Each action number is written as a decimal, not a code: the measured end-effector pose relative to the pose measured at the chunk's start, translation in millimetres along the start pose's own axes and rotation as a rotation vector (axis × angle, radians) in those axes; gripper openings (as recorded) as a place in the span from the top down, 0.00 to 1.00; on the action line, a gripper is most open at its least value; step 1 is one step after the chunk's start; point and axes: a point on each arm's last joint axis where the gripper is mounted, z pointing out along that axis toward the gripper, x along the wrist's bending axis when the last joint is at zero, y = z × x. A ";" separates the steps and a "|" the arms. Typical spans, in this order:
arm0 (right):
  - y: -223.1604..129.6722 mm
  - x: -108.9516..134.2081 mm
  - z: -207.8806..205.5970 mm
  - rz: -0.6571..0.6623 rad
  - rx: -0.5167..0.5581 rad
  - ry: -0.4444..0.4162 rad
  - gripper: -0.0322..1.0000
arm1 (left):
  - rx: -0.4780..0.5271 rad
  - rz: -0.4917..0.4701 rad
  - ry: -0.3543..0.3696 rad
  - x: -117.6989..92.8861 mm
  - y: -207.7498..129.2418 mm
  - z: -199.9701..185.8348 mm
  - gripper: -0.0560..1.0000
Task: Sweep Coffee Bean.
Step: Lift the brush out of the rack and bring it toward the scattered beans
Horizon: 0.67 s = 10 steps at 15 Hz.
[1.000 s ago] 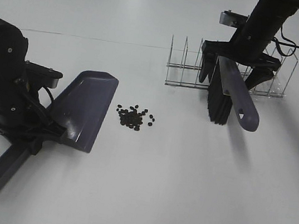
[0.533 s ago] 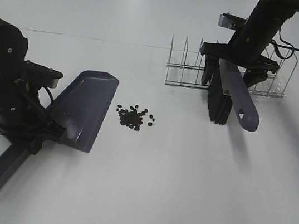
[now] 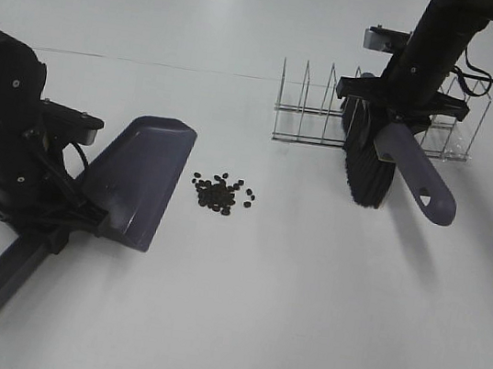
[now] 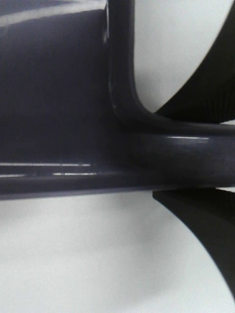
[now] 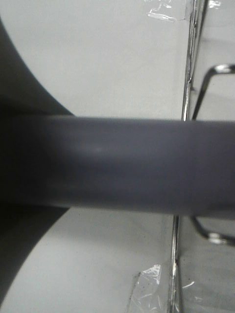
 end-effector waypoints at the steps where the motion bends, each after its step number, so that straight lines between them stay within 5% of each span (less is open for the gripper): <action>1: 0.0 0.4 0.0 0.002 0.000 0.005 0.69 | 0.000 0.000 0.000 0.0 0.0 0.0 0.63; 10: -20.1 2.4 -24.9 0.032 0.016 0.017 0.69 | -0.005 -0.039 -0.001 -0.1 0.4 0.0 0.63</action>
